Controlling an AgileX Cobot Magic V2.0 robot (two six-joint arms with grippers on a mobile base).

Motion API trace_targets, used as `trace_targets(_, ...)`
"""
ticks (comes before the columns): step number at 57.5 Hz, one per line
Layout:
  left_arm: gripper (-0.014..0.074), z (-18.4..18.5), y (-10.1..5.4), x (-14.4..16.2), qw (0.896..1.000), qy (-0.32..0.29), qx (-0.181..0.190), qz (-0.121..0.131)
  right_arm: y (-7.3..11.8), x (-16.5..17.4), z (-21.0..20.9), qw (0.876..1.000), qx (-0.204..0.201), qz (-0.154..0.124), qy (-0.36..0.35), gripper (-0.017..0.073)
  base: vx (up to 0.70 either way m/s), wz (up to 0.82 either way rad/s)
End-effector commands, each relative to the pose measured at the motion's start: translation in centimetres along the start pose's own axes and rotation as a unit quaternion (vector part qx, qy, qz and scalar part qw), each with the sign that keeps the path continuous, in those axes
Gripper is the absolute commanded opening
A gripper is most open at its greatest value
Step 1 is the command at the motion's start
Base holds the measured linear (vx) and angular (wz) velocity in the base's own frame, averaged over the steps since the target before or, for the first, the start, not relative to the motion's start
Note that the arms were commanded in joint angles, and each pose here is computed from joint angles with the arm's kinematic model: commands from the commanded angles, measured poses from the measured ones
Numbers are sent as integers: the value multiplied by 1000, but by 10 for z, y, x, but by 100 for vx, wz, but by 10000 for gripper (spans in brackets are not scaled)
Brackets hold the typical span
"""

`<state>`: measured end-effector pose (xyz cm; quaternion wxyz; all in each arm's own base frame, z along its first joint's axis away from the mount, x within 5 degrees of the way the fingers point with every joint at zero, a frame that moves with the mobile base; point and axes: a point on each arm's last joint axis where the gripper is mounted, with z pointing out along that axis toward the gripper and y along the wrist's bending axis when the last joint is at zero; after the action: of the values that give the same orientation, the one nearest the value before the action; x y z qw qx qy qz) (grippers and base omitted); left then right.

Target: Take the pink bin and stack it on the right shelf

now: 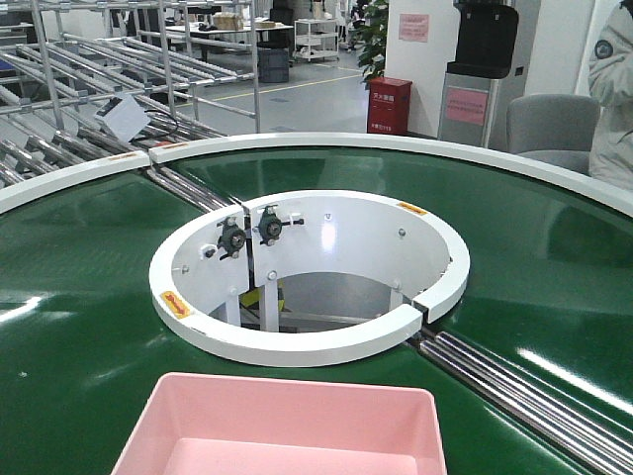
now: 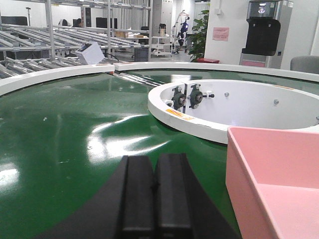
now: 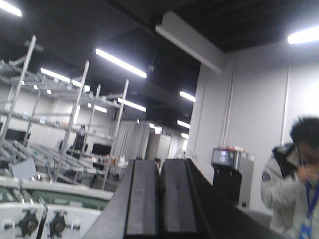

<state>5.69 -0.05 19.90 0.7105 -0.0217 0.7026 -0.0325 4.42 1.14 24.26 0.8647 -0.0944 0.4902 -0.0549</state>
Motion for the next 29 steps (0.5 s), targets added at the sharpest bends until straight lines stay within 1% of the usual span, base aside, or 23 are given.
trace_targets(1, -5, 1, -2, -6, 999, -38, 10, -7, 0, -13, -1, 998, 0, 4, -67, -11, 0, 0)
trace_targets(3, -5, 1, -2, -9, 999, -49, 12, -7, -1, -14, -1, 997, 3, 8, -71, -11, 0, 0)
trace_targets(6, -5, 0, -4, -17, 996, -82, 20, -7, -3, -20, 0, 997, 8, 23, -79, -11, 0, 0)
trace_targets(9, -5, -3, -5, -30, 993, -118, 26, -2, -6, -31, 3, 996, 15, 30, -87, -11, 0, 0)
trace_targets(14, -5, -10, -8, -61, 985, -170, 27, 24, -15, -56, 14, 996, 27, 27, -79, -11, 0, 0)
trace_targets(18, -5, -18, -10, -93, 975, -212, 22, 56, -23, -78, 28, 997, 37, 29, -55, -11, 0, 0)
trace_targets(20, -5, -24, -12, -115, 969, -235, 16, 80, -27, -91, 37, 998, 42, 29, -40, -11, 0, 0)
trace_targets(21, -5, -26, -12, -122, 966, -241, 14, 88, -29, -92, 42, 998, 44, 30, -22, -11, 0, 0)
trace_targets(22, -5, -28, -13, -133, 963, -248, 9, 101, -31, -98, 46, 998, 46, 30, -18, -11, 0, 0)
trace_targets(23, -5, -31, -14, -144, 959, -258, 4, 116, -33, -98, 51, 998, 48, 30, 1, -11, 0, 0)
trace_targets(24, -5, -31, -14, -150, 958, -257, 2, 124, -35, -100, 56, 998, 50, 29, 17, -11, 0, 0)
trace_targets(25, -5, -33, -15, -160, 955, -263, -4, 138, -36, -101, 59, 998, 52, 29, 28, -11, 0, 0)
trace_targets(27, -5, -32, -15, -175, 952, -261, -11, 159, -39, -102, 68, 996, 55, 28, 58, -11, 0, 0)
trace_targets(29, -5, -29, -16, -187, 950, -255, -17, 177, -41, -101, 75, 994, 57, 28, 90, -11, 0, 0)
